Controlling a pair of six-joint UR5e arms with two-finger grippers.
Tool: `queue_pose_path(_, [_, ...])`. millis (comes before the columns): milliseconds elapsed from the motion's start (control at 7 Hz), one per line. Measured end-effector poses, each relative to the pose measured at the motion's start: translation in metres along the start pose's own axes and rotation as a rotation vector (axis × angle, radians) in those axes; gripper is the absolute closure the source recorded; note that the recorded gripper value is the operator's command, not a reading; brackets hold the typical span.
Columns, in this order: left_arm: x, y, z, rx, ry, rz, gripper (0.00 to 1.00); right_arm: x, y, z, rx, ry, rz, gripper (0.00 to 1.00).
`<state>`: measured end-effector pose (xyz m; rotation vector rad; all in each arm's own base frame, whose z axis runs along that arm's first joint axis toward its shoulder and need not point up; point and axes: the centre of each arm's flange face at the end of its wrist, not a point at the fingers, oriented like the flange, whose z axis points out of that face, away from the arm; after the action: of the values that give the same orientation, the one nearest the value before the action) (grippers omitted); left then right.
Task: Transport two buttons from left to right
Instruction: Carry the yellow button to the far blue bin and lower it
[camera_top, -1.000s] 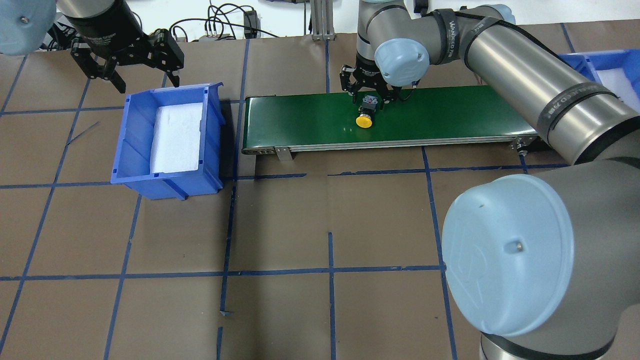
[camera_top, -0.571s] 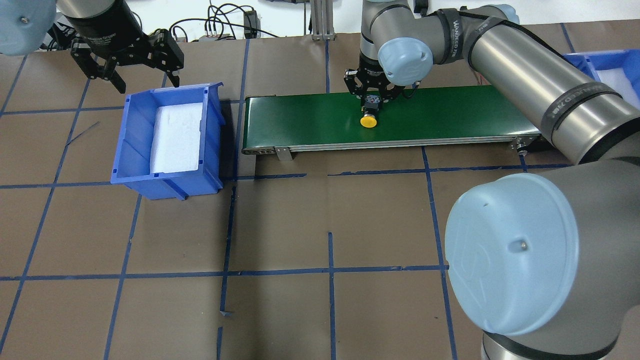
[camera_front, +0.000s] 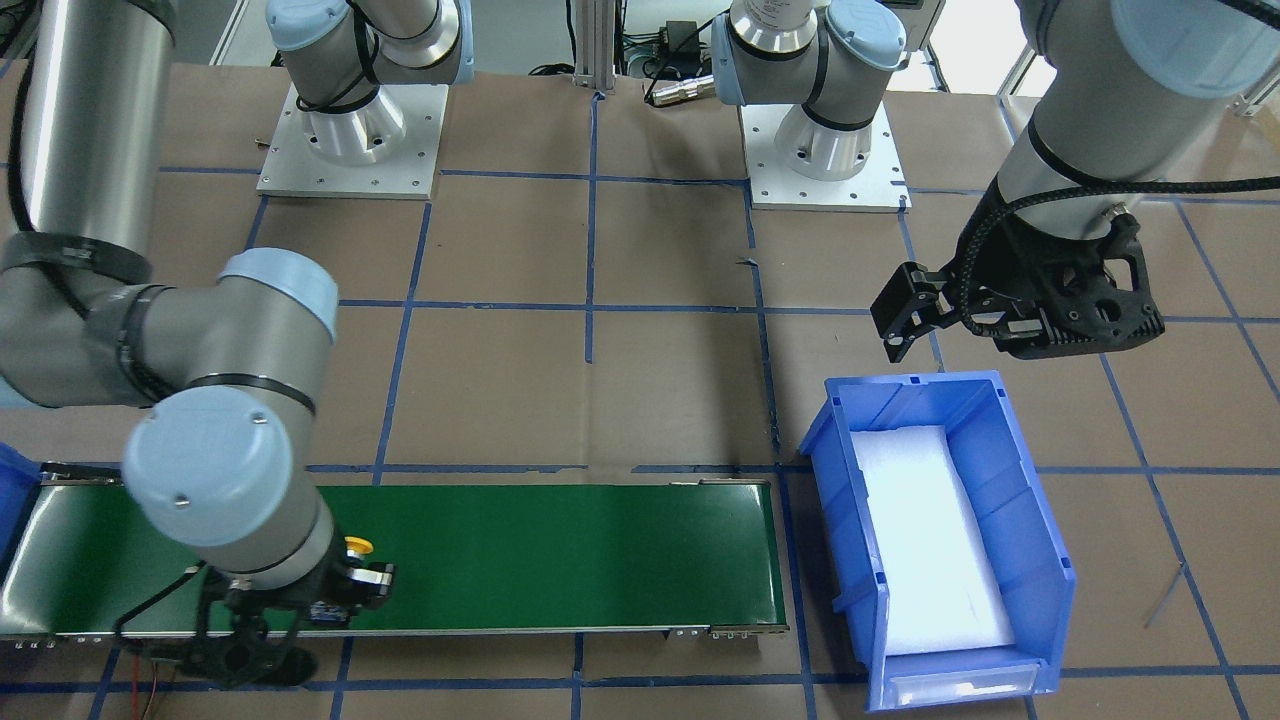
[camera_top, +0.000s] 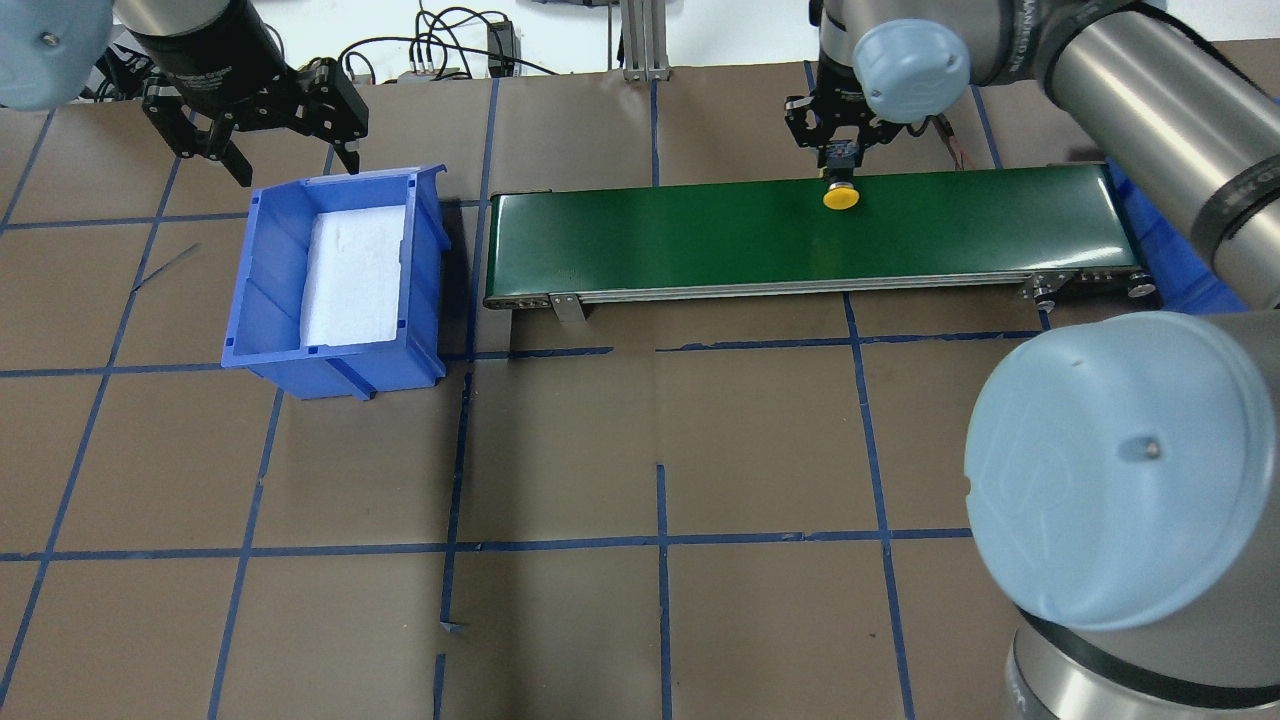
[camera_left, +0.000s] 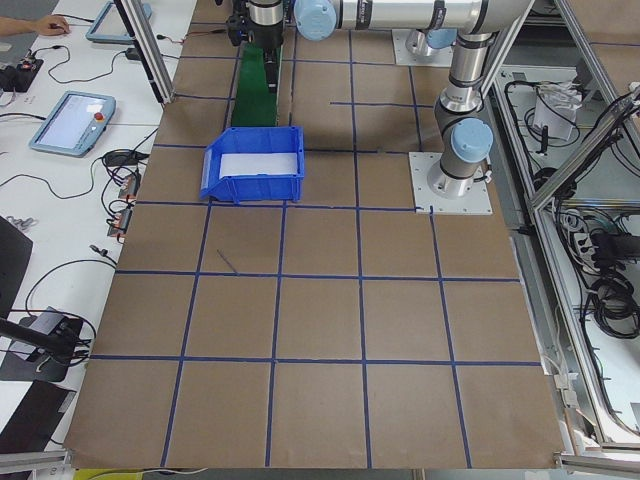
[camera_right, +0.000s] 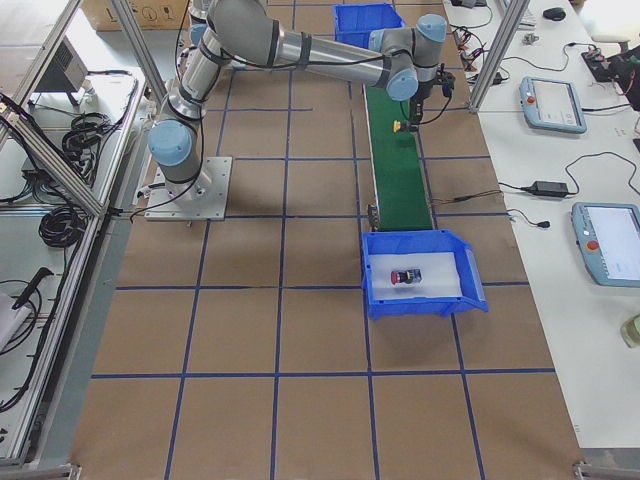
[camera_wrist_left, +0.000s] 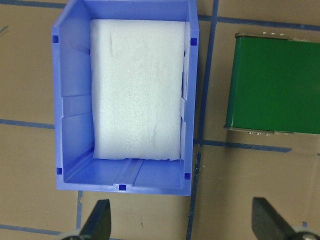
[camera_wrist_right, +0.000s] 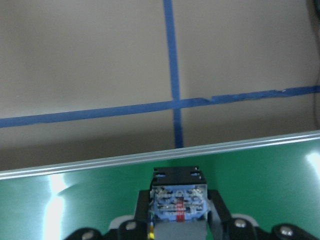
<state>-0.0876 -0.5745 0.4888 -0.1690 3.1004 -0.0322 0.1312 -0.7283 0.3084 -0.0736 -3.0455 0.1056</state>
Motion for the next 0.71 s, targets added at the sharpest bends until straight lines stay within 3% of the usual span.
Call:
queue_pose_path(286, [0.0, 0.0, 0.0, -0.001, 0.0, 0.001, 0.0, 0.108, -0.013, -0.009, 0.007, 0.014, -0.095, 0.92])
queue_pose_path(714, [0.001, 0.0, 0.001, -0.001, 0.0, 0.001, 0.0, 0.253, 0.004, -0.03, -0.031, 0.022, -0.162, 0.93])
